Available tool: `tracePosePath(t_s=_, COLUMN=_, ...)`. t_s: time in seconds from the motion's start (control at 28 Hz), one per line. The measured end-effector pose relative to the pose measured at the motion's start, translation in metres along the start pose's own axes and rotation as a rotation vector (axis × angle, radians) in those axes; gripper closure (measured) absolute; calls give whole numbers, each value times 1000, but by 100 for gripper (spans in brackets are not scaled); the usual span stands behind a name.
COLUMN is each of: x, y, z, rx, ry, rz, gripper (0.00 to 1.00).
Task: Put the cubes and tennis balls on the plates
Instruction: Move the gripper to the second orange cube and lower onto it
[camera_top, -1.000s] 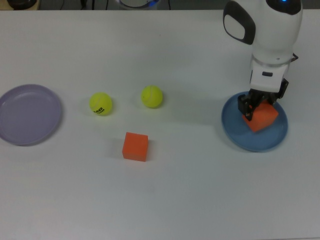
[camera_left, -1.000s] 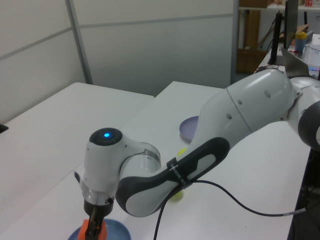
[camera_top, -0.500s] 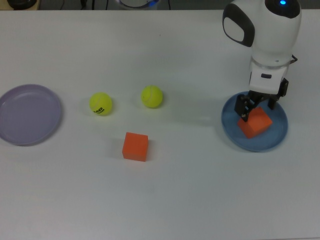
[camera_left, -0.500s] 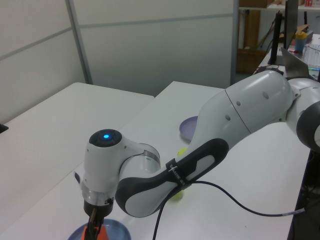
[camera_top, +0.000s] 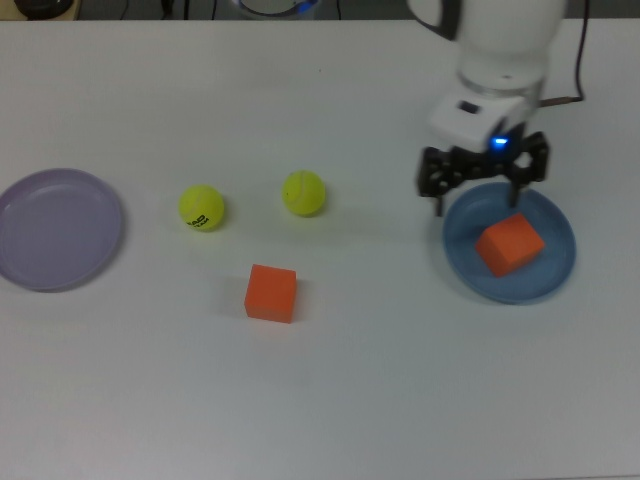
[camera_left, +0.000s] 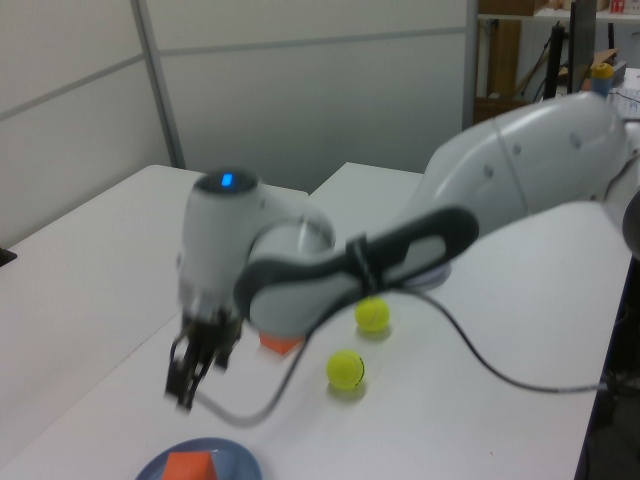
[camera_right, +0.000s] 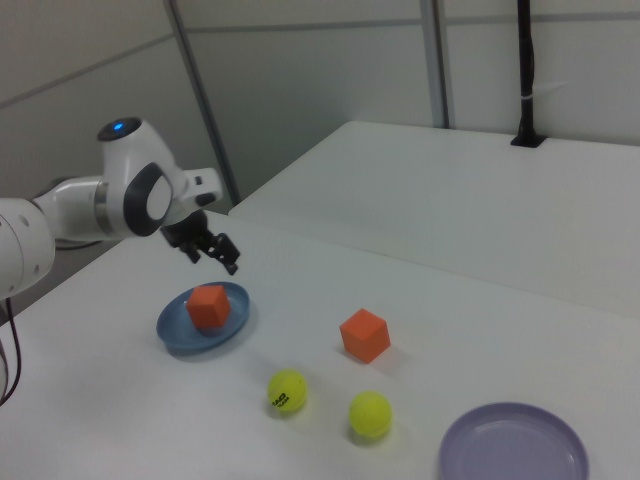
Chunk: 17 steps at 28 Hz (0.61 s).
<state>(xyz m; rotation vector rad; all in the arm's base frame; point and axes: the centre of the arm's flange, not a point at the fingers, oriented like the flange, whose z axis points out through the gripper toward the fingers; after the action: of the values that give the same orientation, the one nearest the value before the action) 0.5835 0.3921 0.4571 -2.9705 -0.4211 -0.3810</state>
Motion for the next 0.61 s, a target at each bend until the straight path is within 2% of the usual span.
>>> tracePosePath(t_s=0.18, x=15, y=71, z=-13, rx=-47, ry=-12, rz=124, gripper=0)
tracePosePath(t_s=0.46, x=27, y=173, z=-9, rx=-75, ry=-16, rz=316, gripper=0)
tracePosePath(t_s=0.61, x=27, y=202, z=-7, rx=-88, ry=-20, rz=357, gripper=0)
